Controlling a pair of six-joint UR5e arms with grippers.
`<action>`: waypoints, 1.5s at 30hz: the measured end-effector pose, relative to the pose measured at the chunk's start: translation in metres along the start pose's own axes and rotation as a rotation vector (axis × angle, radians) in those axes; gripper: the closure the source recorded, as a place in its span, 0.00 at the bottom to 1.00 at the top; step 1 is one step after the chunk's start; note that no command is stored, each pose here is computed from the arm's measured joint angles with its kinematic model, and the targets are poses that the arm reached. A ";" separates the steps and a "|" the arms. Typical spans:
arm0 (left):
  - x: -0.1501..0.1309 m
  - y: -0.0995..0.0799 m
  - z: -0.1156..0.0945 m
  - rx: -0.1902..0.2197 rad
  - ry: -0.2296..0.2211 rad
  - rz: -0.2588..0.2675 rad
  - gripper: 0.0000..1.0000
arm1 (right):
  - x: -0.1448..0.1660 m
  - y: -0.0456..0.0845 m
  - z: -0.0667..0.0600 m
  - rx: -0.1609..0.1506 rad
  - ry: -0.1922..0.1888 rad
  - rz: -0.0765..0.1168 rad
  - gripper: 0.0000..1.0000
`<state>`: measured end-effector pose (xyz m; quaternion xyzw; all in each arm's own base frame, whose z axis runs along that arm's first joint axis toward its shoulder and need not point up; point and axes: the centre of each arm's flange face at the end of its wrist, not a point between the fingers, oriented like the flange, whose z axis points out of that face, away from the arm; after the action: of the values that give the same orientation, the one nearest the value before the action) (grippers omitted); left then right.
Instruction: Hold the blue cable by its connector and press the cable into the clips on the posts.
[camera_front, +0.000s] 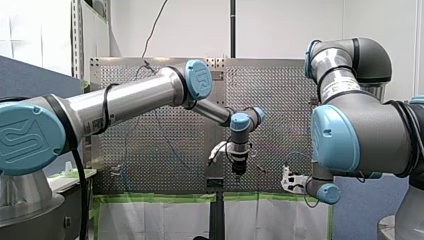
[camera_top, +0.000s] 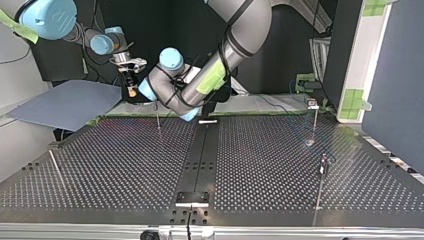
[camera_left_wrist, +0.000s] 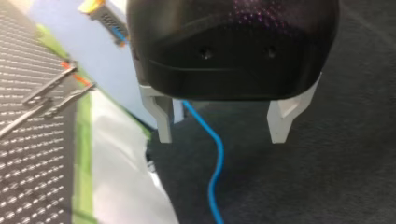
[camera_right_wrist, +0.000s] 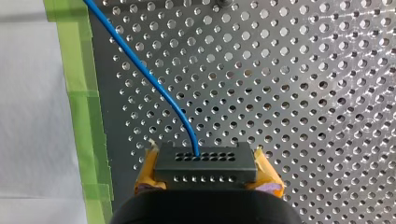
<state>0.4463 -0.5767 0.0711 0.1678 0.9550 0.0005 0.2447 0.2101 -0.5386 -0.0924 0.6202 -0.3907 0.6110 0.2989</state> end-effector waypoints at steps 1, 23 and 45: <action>-0.001 0.001 0.002 0.004 -0.007 -0.010 0.00 | 0.000 0.000 0.000 0.000 0.000 0.000 1.00; -0.001 -0.006 0.041 0.089 -0.053 -0.098 0.00 | 0.000 -0.003 0.001 0.010 0.001 0.003 1.00; 0.010 -0.005 0.068 0.111 -0.108 -0.126 0.00 | 0.000 -0.006 0.002 0.017 0.001 0.003 1.00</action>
<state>0.4686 -0.5834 0.0058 0.1206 0.9476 -0.0769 0.2855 0.2165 -0.5368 -0.0921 0.6221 -0.3862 0.6149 0.2929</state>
